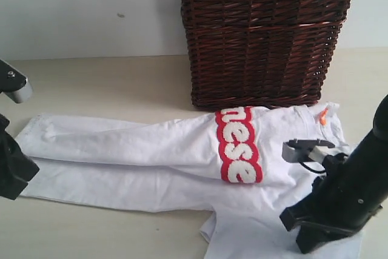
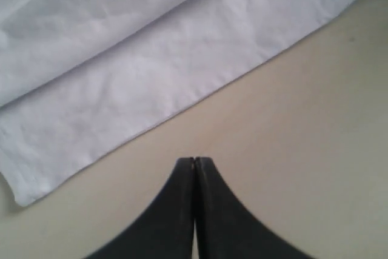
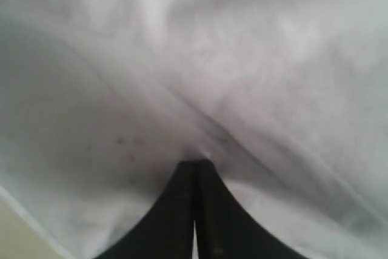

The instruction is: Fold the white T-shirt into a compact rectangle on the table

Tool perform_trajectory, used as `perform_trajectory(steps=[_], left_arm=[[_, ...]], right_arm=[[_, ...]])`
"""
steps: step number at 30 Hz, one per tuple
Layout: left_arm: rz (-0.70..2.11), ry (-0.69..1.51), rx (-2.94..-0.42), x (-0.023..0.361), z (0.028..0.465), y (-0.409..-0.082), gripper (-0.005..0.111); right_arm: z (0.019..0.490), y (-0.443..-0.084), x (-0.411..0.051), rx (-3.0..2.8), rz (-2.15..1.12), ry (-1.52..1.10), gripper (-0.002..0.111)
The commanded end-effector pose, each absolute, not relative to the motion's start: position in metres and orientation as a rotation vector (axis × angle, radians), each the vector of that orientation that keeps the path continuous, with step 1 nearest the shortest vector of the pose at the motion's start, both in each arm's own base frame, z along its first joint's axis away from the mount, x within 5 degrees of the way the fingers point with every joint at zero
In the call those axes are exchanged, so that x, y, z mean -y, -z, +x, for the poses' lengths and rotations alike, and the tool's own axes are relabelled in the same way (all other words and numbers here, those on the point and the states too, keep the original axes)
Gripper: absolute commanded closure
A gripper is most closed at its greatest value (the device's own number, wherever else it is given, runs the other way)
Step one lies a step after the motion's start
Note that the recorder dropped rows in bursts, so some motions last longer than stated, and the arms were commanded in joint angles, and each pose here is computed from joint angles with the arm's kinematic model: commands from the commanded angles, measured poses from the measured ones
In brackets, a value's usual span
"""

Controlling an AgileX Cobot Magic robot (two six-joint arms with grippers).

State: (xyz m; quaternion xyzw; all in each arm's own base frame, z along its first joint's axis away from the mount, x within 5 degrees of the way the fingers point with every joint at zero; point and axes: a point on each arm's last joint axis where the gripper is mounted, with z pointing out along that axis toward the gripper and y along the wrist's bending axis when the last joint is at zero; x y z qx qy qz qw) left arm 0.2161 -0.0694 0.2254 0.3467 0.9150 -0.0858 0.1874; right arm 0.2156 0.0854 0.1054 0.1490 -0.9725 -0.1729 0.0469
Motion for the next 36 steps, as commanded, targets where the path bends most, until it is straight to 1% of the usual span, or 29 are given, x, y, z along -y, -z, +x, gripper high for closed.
perform_trajectory(steps=[1,6,7,8,10,12,14,15,16,19,22,26,31,32,34,35,36], left_arm=[[1.003,0.288,-2.595,0.07,0.204,-0.233,0.107],[1.047,0.26,-2.598,0.067,0.198,-0.237,0.107],[1.062,0.24,-2.592,0.066,0.199,-0.237,0.106],[1.075,0.21,-2.582,0.065,0.2,-0.237,0.103],[1.118,0.119,-2.526,0.062,0.205,-0.237,0.089],[1.154,0.01,-2.437,0.059,0.212,-0.24,0.065],[1.181,-0.094,-2.355,0.056,0.221,-0.24,0.044],[1.209,-0.147,-2.314,0.055,0.225,-0.238,0.037],[1.244,-0.186,-2.283,0.054,0.229,-0.235,0.035],[1.435,-0.279,-2.173,0.055,0.241,-0.215,0.035],[1.544,-0.32,-2.085,0.059,0.258,-0.192,0.035],[1.507,-0.364,-1.991,0.065,0.281,-0.17,0.035],[1.633,-0.404,-1.903,0.069,0.296,-0.133,0.036],[1.646,-0.403,-1.899,0.07,0.299,-0.128,0.037],[1.633,-0.411,-1.881,0.073,0.308,-0.121,0.044],[1.621,-0.415,-1.871,0.074,0.311,-0.12,0.048],[1.605,-0.423,-1.855,0.075,0.316,-0.117,0.057]], right_arm=[[0.187,-0.11,-0.074,2.76,0.463,0.396,0.108],[0.177,-0.132,-0.058,2.729,0.5,0.178,0.108],[0.178,-0.136,-0.055,2.76,0.498,0.137,0.108],[0.18,-0.141,-0.054,2.802,0.501,0.119,0.108],[0.186,-0.151,-0.056,2.883,0.514,0.128,0.108],[0.192,-0.163,-0.058,2.949,0.555,0.16,0.108],[0.196,-0.177,-0.063,3.012,0.587,0.232,0.108],[0.197,-0.184,-0.065,3.036,0.607,0.27,0.108],[0.198,-0.192,-0.068,3.07,0.633,0.318,0.108],[0.203,-0.216,-0.076,3.155,0.694,0.447,0.108],[0.206,-0.235,-0.08,3.225,0.709,0.528,0.108],[0.201,-0.243,-0.082,3.239,0.726,0.586,0.108],[0.192,-0.247,-0.096,3.21,0.871,0.583,0.108],[0.191,-0.247,-0.098,3.2,0.907,0.566,0.108],[0.189,-0.246,-0.1,3.185,0.967,0.526,0.108],[0.189,-0.246,-0.101,3.182,0.974,0.516,0.108],[0.188,-0.246,-0.101,3.18,0.985,0.506,0.108]])
